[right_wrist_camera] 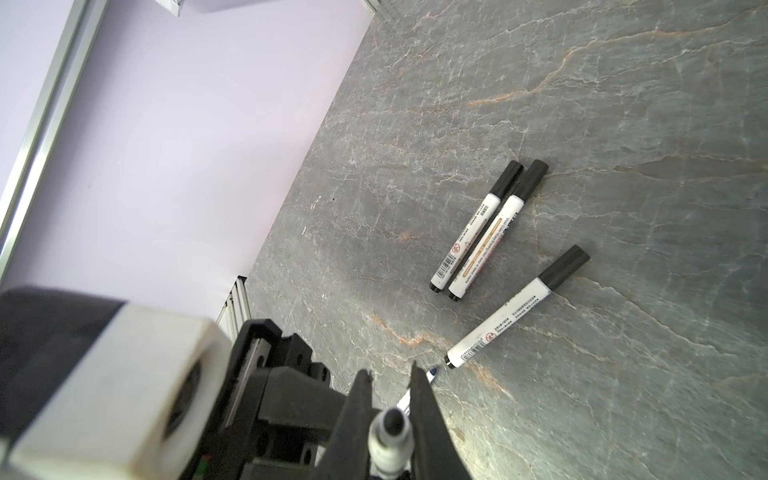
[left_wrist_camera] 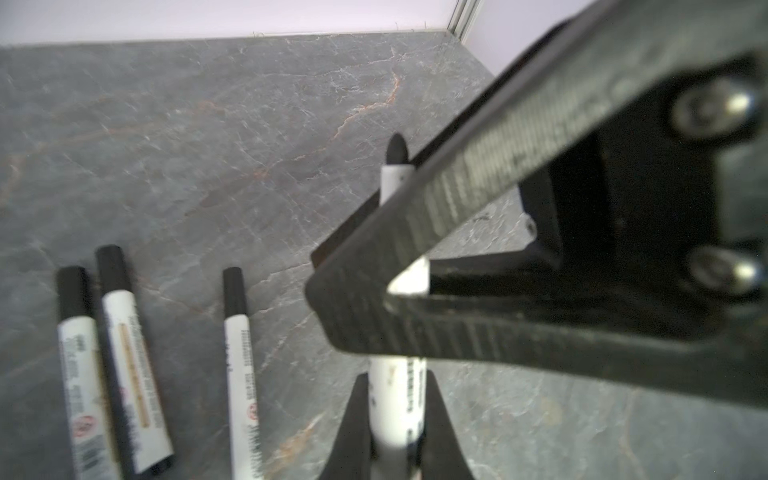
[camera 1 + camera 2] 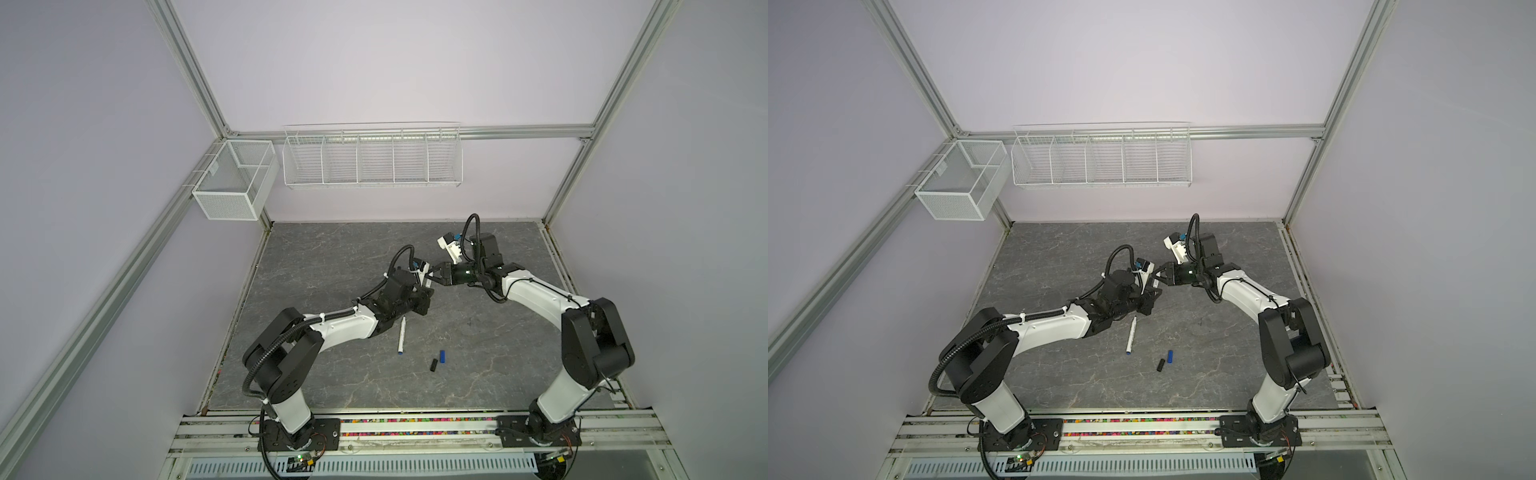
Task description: Insert the pens into the pen caps
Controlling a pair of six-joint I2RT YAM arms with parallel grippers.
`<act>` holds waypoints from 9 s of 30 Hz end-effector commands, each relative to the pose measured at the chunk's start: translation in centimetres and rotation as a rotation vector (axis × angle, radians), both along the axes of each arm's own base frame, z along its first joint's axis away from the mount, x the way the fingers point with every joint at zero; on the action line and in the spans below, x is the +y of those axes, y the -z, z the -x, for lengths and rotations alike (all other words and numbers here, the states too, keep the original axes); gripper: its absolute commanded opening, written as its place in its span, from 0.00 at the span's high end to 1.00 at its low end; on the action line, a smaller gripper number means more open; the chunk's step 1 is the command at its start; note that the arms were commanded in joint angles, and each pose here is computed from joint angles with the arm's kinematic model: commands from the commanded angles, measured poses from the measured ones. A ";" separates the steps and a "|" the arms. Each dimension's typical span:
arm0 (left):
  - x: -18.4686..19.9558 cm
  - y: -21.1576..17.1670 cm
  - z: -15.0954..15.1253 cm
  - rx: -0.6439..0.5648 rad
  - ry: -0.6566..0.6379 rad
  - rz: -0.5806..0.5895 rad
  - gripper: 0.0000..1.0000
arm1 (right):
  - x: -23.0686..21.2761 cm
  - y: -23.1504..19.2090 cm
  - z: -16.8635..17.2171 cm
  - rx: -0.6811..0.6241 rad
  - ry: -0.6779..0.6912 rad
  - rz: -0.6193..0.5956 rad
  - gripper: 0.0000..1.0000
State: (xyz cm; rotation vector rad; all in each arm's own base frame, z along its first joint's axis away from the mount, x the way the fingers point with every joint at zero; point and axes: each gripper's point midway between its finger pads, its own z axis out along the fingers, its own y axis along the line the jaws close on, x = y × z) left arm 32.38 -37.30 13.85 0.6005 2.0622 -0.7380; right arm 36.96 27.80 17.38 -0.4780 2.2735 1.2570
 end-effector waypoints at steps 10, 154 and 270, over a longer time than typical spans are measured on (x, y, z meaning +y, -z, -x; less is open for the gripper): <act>5.0 -0.7 -2.8 0.014 -0.229 0.126 1.00 | -1.9 3.5 3.3 -0.045 -0.020 0.293 0.48; 17.1 -0.9 -4.9 -0.042 -0.728 -0.051 1.00 | -7.3 15.0 19.8 0.182 -0.593 1.215 0.33; 17.1 -1.5 -3.5 -0.054 -0.648 -0.029 1.00 | 0.1 13.6 4.7 0.066 -0.133 0.900 0.92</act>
